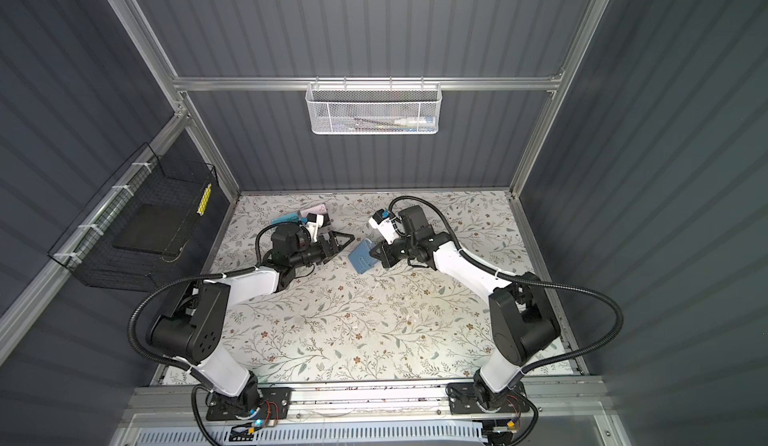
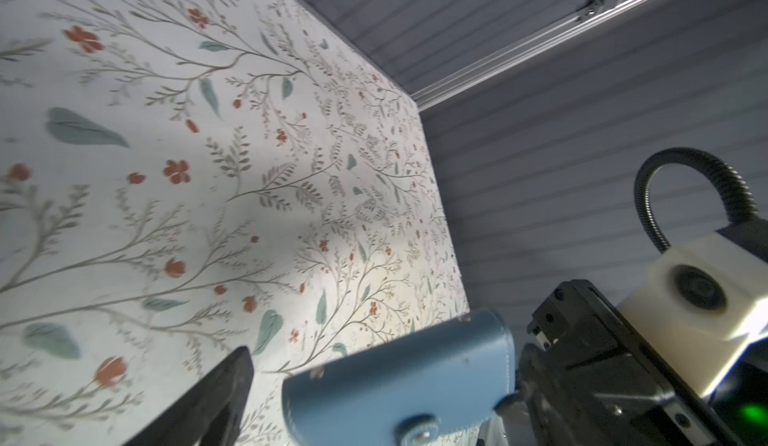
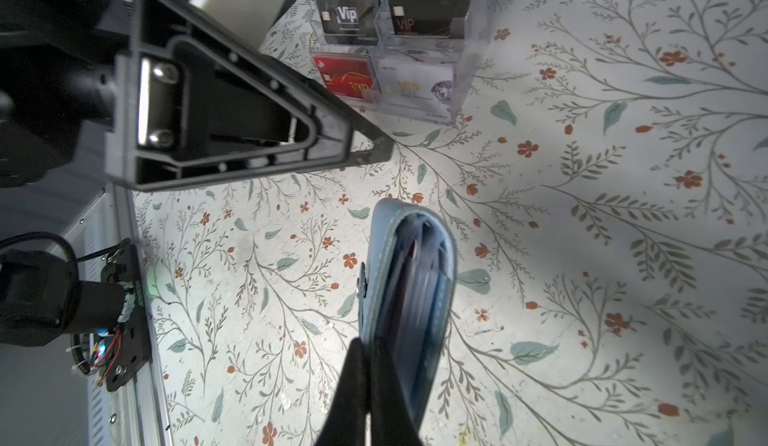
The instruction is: Take the credit cards out of the card holder
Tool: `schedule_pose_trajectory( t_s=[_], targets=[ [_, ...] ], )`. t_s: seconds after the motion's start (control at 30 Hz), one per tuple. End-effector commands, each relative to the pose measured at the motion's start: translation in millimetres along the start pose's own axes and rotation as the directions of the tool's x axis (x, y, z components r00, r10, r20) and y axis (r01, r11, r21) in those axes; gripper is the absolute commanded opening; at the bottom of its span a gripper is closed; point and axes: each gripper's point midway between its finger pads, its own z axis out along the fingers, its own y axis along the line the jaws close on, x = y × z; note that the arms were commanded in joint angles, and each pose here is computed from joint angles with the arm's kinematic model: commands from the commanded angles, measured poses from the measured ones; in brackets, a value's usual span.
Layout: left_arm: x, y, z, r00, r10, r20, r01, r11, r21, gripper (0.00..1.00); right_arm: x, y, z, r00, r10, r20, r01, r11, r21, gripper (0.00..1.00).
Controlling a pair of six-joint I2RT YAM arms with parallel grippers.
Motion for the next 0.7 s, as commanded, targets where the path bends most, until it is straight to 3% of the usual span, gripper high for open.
schedule_pose_trajectory(
  t_s=[0.0,0.67],
  targets=[
    [3,-19,0,1.0,-0.003,-0.018,0.005,0.988,0.156,1.0,-9,24,-11,0.999,-0.05,0.009,0.05,0.994,-0.094,0.0],
    [22,-37,-17,0.996,0.091,-0.016,-0.085,0.964,0.253,0.94,-25,25,-14,1.0,-0.014,0.002,0.014,0.97,-0.243,0.0]
  ],
)
